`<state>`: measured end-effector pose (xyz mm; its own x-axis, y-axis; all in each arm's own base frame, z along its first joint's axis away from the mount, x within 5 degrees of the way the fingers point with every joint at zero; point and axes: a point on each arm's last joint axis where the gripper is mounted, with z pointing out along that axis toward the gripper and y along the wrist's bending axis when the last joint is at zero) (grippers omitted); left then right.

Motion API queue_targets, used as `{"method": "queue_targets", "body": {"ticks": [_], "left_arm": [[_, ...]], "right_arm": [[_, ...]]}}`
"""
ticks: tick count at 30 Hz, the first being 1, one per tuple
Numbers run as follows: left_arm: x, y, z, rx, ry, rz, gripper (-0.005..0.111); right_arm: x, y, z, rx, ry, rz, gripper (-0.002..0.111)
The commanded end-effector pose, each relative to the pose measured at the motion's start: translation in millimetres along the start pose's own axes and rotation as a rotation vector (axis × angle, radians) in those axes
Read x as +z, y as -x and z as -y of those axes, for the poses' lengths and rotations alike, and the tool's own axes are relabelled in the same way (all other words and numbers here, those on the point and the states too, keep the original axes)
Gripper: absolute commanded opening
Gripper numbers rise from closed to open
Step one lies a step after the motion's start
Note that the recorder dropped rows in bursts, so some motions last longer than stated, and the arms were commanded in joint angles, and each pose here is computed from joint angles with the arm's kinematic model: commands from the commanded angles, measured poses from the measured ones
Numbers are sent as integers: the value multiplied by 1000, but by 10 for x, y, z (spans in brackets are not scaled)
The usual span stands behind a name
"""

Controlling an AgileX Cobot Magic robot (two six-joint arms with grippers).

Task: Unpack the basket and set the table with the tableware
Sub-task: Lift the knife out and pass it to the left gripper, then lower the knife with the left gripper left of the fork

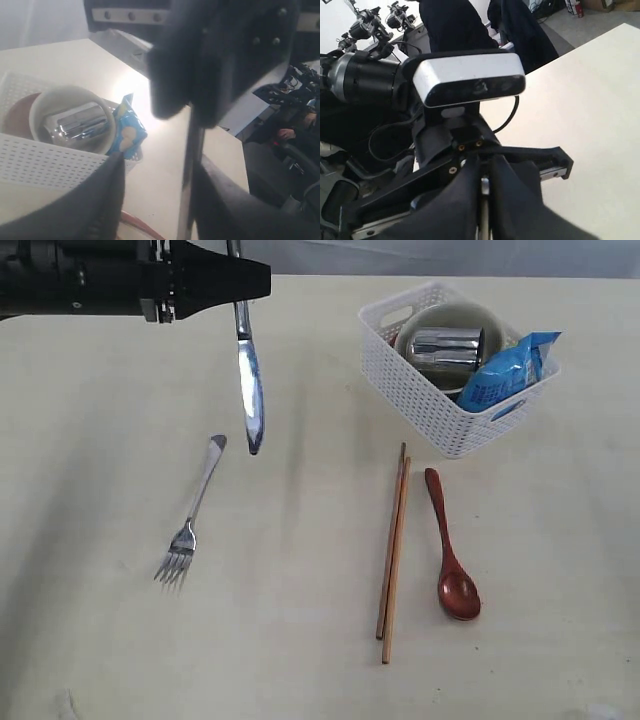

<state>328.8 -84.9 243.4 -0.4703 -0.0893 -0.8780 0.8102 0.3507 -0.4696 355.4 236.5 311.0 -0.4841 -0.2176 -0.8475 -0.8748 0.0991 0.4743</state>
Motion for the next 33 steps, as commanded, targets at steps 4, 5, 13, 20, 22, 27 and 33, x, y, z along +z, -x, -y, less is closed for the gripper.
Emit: {"method": "queue_targets", "body": {"ticks": [4,5,13,20,22,27,33], "left_arm": [[1,6,9,-28,14,9,0],[1,6,9,-28,14,9,0],[1,6,9,-30,14,9,0],[-4,8,6,-30,15,10,0],[-4,8,6,-35,15,10,0],[-43,15,-19,-89,27,15,0],[-304,-46,-259,-209,263,-74,0]], "right_arm": [[-8,79,-71,6,24,58,-1],[-8,77,-71,5,23,55,-1],[-7,53,-70,-6,22,29,0],[-7,34,-81,-7,35,8,31],[-7,34,-81,-7,35,8,46],[-45,37,-58,-23,19,8,56],[-480,92,31,-25,-101,-18,56]]}}
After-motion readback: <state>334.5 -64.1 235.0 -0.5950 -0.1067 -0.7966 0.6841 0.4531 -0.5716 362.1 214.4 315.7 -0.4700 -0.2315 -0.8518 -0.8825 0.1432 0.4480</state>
